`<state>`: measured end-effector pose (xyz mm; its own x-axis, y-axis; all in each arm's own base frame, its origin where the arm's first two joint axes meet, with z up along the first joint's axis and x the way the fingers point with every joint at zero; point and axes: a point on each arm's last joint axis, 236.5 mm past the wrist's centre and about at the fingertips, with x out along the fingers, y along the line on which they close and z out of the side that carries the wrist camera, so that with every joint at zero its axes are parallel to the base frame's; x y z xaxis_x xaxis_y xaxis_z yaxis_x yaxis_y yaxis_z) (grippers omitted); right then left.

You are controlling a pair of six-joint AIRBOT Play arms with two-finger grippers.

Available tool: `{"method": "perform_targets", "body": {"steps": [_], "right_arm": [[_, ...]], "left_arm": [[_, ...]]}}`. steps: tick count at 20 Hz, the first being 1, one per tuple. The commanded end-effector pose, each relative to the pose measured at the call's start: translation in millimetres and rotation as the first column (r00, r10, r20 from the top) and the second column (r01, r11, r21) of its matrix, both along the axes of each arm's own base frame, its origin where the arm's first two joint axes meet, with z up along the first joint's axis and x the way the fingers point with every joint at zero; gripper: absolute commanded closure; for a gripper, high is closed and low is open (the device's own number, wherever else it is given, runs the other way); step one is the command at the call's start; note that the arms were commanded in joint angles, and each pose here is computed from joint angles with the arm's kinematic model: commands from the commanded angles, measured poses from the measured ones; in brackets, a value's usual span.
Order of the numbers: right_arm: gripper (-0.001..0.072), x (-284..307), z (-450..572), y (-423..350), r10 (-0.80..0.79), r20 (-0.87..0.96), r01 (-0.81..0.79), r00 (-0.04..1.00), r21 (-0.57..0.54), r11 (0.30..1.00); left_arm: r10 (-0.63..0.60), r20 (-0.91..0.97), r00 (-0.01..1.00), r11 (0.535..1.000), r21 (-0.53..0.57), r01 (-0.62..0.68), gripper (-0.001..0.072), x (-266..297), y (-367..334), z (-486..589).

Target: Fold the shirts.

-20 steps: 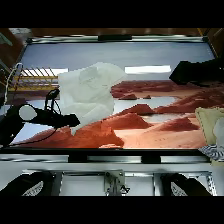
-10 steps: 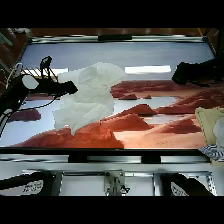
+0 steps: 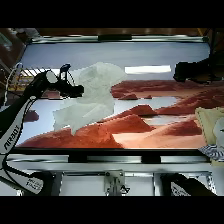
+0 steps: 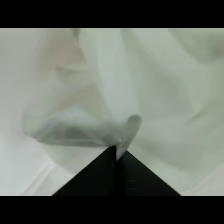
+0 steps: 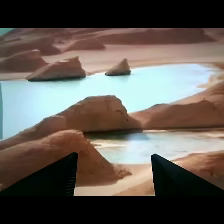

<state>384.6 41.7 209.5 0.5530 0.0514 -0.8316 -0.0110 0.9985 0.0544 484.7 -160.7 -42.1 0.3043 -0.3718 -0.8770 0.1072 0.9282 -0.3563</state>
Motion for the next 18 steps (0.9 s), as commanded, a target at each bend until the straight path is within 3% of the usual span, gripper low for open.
{"method": "perform_targets", "body": {"steps": [1,4,8,12,14,17,18], "right_arm": [[0.0128,7.9,3.6,-8.9,-0.019,0.034,0.020,0.999,-0.032,0.999],[0.0128,11.4,19.1,-16.2,-0.032,0.090,0.037,0.995,-0.053,0.998],[0.0128,2.3,94.6,-58.1,-0.145,0.268,0.185,0.953,-0.129,0.974],[0.0128,-18.0,166.3,-66.8,-0.196,0.434,0.244,0.879,-0.057,0.968],[0.0128,-28.4,175.1,-66.5,-0.201,0.449,0.244,0.870,-0.040,0.969],[0.0128,-40.8,167.0,-69.6,-0.215,0.406,0.256,0.888,-0.048,0.966],[0.0128,-42.0,163.5,-69.5,-0.217,0.391,0.256,0.894,-0.051,0.965]], "left_arm": [[-0.089,0.032,0.995,0.994,-0.064,0.091,0.0651,1.7,-26.1,23.6],[-0.214,0.201,0.956,0.952,-0.175,0.250,0.0652,-7.3,-87.4,103.1],[-0.351,0.368,0.861,0.887,-0.164,0.432,0.0652,-54.8,-164.9,170.9],[-0.490,0.378,0.786,0.771,-0.233,0.593,0.0652,-132.7,-258.7,177.7],[-0.526,0.402,0.750,0.729,-0.240,0.640,0.0652,-162.1,-295.9,176.1],[-0.491,0.448,0.747,0.716,-0.281,0.639,0.0650,-183.6,-335.6,183.1],[-0.485,0.462,0.743,0.715,-0.280,0.641,0.0577,-183.8,-338.2,186.0]]}}
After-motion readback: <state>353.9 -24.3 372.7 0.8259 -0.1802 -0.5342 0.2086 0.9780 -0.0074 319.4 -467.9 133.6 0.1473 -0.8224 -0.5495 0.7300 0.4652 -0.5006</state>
